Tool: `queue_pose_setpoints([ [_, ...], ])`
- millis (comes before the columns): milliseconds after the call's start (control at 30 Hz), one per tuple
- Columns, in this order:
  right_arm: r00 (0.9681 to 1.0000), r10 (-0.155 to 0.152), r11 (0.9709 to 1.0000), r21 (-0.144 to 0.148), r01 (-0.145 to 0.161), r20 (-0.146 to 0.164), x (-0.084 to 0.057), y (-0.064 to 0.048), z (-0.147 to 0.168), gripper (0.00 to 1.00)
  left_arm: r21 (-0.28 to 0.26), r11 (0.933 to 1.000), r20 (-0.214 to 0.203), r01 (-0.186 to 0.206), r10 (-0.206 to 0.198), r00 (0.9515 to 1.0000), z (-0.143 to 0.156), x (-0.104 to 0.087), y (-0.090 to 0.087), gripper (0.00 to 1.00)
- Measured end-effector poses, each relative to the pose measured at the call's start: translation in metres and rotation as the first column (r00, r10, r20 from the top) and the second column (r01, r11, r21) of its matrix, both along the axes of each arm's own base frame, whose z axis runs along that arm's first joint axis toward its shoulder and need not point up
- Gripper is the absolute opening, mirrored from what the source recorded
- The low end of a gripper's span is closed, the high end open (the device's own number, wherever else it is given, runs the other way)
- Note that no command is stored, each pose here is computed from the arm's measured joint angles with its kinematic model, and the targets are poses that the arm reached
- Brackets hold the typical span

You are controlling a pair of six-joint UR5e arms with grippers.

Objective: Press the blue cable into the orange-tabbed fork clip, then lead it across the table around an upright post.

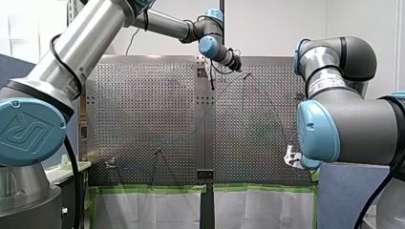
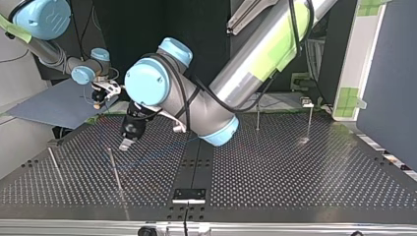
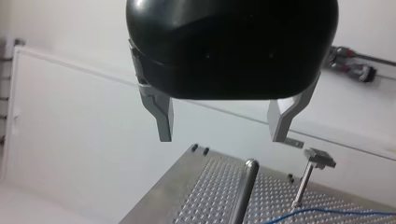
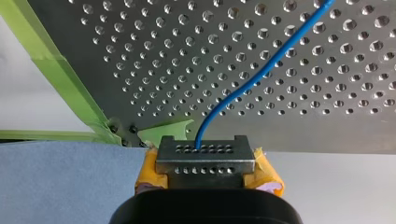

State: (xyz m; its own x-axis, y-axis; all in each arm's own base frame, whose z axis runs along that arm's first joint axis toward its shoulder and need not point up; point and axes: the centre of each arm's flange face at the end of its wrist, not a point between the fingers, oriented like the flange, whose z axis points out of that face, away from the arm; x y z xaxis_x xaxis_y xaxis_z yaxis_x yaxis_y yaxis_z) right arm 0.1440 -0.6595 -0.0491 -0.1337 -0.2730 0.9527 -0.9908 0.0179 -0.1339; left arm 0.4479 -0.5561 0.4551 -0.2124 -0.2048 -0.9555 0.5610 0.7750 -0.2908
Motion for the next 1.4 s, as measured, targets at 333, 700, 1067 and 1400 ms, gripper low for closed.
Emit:
queue_pose_setpoints([
  [333, 1.0000, 0.005, 1.0000, 0.000, -0.005, -0.001, 0.002, 0.001, 0.000, 0.00, 0.078, 0.9960, 0.041, 0.044, -0.047, 0.9981, -0.017, 0.007, -0.009, 1.00],
  [700, 1.0000, 0.008, 1.0000, 0.000, -0.008, 0.000, 0.004, 0.001, 0.000, 0.00, 0.139, 0.9900, 0.104, 0.024, -0.039, 0.9938, -0.015, 0.012, -0.007, 1.00],
  [1067, 0.9999, 0.012, 0.9999, 0.001, -0.012, 0.001, 0.005, 0.001, 0.000, 0.00, 0.167, 0.9859, 0.148, -0.009, -0.016, 0.9889, -0.013, 0.013, -0.007, 1.00],
  [1400, 0.9999, 0.013, 0.9999, 0.001, -0.013, 0.001, 0.006, 0.001, 0.000, 0.00, 0.178, 0.9821, 0.140, -0.061, 0.036, 0.9894, -0.015, 0.011, -0.005, 1.00],
])
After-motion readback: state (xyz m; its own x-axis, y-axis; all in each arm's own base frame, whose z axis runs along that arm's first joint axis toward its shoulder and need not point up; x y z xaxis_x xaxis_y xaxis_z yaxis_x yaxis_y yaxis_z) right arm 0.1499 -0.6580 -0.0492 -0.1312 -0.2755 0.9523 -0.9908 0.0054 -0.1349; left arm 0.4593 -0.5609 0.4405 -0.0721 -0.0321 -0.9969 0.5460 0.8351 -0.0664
